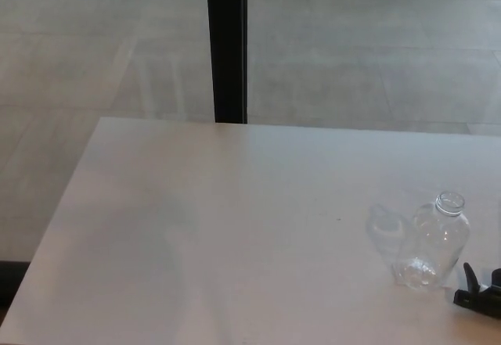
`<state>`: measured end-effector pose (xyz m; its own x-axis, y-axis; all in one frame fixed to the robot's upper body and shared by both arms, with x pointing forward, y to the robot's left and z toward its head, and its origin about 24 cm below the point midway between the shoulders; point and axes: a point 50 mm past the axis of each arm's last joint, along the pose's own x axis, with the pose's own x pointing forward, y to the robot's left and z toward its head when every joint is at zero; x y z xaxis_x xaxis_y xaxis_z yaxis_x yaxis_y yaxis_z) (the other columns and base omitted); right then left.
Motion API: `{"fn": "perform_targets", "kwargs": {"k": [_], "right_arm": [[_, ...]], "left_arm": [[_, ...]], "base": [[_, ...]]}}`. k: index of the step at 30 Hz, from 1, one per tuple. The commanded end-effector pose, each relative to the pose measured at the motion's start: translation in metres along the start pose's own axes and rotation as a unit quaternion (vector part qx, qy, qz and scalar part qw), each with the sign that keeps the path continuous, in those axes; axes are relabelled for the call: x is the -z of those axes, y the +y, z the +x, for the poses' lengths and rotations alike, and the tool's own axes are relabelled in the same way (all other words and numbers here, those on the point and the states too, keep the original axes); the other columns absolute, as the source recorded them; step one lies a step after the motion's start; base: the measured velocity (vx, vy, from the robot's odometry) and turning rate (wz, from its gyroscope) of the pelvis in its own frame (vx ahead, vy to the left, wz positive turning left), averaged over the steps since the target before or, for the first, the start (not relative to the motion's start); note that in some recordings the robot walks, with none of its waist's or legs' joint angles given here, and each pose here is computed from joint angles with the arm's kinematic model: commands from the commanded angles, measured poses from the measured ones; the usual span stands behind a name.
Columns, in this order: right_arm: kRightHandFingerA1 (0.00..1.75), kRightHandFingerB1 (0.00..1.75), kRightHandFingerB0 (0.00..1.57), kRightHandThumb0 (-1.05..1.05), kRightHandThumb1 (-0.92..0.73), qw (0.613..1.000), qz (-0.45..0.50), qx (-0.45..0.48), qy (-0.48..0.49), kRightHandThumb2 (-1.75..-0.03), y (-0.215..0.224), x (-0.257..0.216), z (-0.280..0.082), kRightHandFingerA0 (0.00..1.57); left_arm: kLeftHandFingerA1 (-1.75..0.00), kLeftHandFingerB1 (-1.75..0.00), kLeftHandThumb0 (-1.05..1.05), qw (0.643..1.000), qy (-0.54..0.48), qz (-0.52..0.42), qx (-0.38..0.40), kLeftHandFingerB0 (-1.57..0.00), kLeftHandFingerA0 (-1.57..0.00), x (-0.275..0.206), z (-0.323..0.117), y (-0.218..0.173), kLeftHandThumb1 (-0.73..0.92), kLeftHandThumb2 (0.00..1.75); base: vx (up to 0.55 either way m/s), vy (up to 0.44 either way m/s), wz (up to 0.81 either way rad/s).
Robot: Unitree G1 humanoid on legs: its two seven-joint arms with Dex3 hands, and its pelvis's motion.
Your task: The robot uses its right hand to grab and lift the lid of the spray bottle kept in the middle of the desk and places the lid on the right side of the bottle
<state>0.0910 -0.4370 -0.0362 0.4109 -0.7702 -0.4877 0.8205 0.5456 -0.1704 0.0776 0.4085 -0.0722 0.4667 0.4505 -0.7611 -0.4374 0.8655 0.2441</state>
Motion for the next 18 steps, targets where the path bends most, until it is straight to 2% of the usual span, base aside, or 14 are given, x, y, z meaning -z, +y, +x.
{"fn": "perform_targets", "kwargs": {"k": [1, 2, 3, 4, 6, 7, 8, 14, 15, 16, 18], "right_arm": [[0.28, 0.2, 0.0, -0.7, -0.52, 0.996, 0.063, -0.054, -0.021, -0.9, 0.0079, 0.0044, -0.0018, 0.0], [0.28, 0.2, 0.0, -0.7, -0.52, 0.996, 0.064, -0.055, -0.022, -0.9, 0.0079, 0.0045, -0.0017, 0.0], [0.26, 0.19, 0.0, -0.69, -0.51, 0.996, 0.061, -0.061, -0.024, -0.9, 0.0084, 0.0039, -0.002, 0.0], [0.3, 0.15, 0.01, -0.63, -0.73, 0.995, 0.054, -0.074, -0.028, -0.63, 0.0091, 0.0031, -0.0024, 0.0], [0.3, 0.18, 0.01, -0.62, -0.72, 0.996, 0.043, -0.073, -0.029, -0.64, 0.0095, 0.0038, -0.0027, 0.0], [0.28, 0.19, 0.0, -0.72, -0.54, 0.996, 0.038, -0.075, -0.028, -0.92, 0.0096, 0.0044, -0.0029, 0.0], [0.3, 0.23, 0.0, -0.68, -0.53, 0.996, 0.034, -0.079, -0.026, -0.94, 0.0099, 0.005, -0.003, 0.0], [0.34, 0.21, 0.0, -0.7, -0.54, 0.996, 0.035, -0.084, -0.022, -0.94, 0.01, 0.0062, -0.0027, 0.0], [0.42, 0.18, 0.0, -0.63, -0.7, 0.995, 0.038, -0.087, -0.025, -0.64, 0.0101, 0.0062, -0.0029, 0.0], [0.54, 0.17, 0.05, -0.76, -0.51, 0.995, 0.037, -0.084, -0.026, -0.89, 0.0112, 0.0061, -0.0026, 0.02], [0.54, 0.17, 0.05, -0.76, -0.51, 0.996, 0.037, -0.083, -0.024, -0.89, 0.0114, 0.0063, -0.0024, 0.02]], "left_arm": [[-0.51, -0.41, -0.81, 1.0, -0.006, -0.021, -0.01, -0.39, -0.54, -0.0067, -0.002, 0.01, 0.88, 0.66], [-0.51, -0.41, -0.81, 1.0, -0.006, -0.021, -0.01, -0.39, -0.54, -0.0067, -0.002, 0.0101, 0.88, 0.66], [-0.61, -0.53, -0.78, 1.0, -0.006, -0.017, -0.013, -0.34, -0.47, -0.0068, -0.0019, 0.01, 0.69, 1.09], [-0.5, -0.41, -0.81, 1.0, -0.008, -0.013, -0.014, -0.39, -0.55, -0.0067, -0.0021, 0.0101, 0.88, 0.67], [-0.51, -0.41, -0.83, 1.0, -0.007, -0.015, -0.014, -0.39, -0.55, -0.007, -0.0021, 0.0105, 0.88, 0.67], [-0.51, -0.41, -0.83, 1.0, -0.007, -0.013, -0.013, -0.38, -0.54, -0.0072, -0.0022, 0.0108, 0.89, 0.66], [-0.51, -0.4, -0.83, 1.0, -0.006, -0.013, -0.012, -0.39, -0.55, -0.0073, -0.0022, 0.0107, 0.88, 0.66], [-0.51, -0.41, -0.81, 1.0, -0.005, -0.021, -0.014, -0.38, -0.54, -0.0079, -0.0019, 0.011, 0.88, 0.67], [-0.62, -0.54, -0.8, 1.0, -0.004, -0.021, -0.012, -0.33, -0.49, -0.0081, -0.0019, 0.0109, 0.7, 1.08], [-0.61, -0.54, -0.82, 1.0, -0.005, -0.019, -0.011, -0.33, -0.48, -0.0078, -0.0024, 0.0117, 0.69, 1.09], [-0.61, -0.54, -0.82, 1.0, -0.006, -0.017, -0.011, -0.33, -0.48, -0.0078, -0.0025, 0.0117, 0.69, 1.09]], "base": [[0.0, 0.0, 0.0], [0.0, 0.0, 0.0], [0.0, 0.0, 0.0], [0.0, 0.0, 0.0], [0.0, 0.0, 0.0], [0.0, 0.0, 0.0], [0.0, 0.0, 0.0], [0.0, 0.0, 0.0], [0.0, 0.0, 0.0], [0.0, 0.0, 0.0], [0.0, 0.0, 0.0]]}}
